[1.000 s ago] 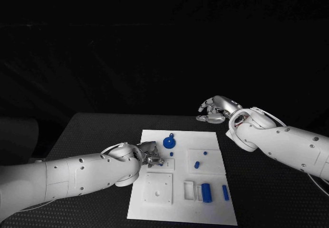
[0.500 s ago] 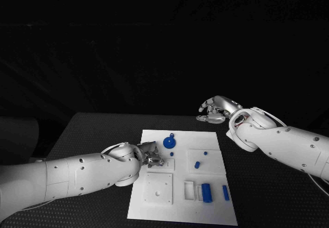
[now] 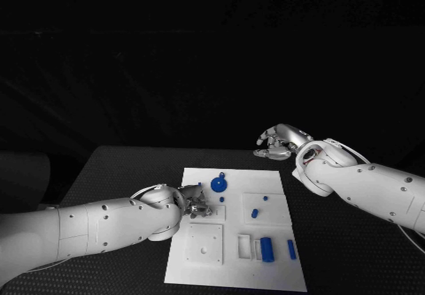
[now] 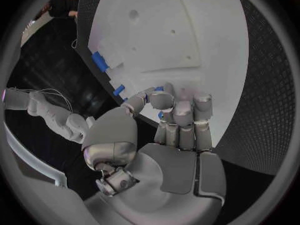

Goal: Assemble the parts on the task board

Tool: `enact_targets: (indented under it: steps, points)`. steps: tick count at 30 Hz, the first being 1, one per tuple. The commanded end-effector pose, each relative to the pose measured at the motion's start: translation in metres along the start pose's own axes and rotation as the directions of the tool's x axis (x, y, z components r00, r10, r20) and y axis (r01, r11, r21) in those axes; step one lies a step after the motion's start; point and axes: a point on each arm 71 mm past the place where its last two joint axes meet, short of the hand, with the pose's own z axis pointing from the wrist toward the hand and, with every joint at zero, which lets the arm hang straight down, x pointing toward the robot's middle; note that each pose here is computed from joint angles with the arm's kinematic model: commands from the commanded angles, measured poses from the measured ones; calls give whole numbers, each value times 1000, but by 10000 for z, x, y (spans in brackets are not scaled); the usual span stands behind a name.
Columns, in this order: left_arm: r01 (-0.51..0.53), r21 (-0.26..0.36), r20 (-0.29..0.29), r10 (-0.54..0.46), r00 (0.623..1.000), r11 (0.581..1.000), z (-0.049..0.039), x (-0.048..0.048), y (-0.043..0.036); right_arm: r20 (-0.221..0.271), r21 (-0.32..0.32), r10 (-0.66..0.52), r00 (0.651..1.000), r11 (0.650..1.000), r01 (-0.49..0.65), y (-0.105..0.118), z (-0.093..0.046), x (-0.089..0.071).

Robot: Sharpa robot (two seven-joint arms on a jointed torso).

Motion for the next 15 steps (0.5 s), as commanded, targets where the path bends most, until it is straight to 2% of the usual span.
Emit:
enact_targets:
  steps: [1,15]
  points:
    - [-5,0,-77,5,997,1000,-2,124,-18,-10,-7,-3,1000,1000,2,12,3,9]
    - [4,-7,-76,-5,997,1000,21,114,-21,-12,-9,-2,1000,1000,2,20,10,15]
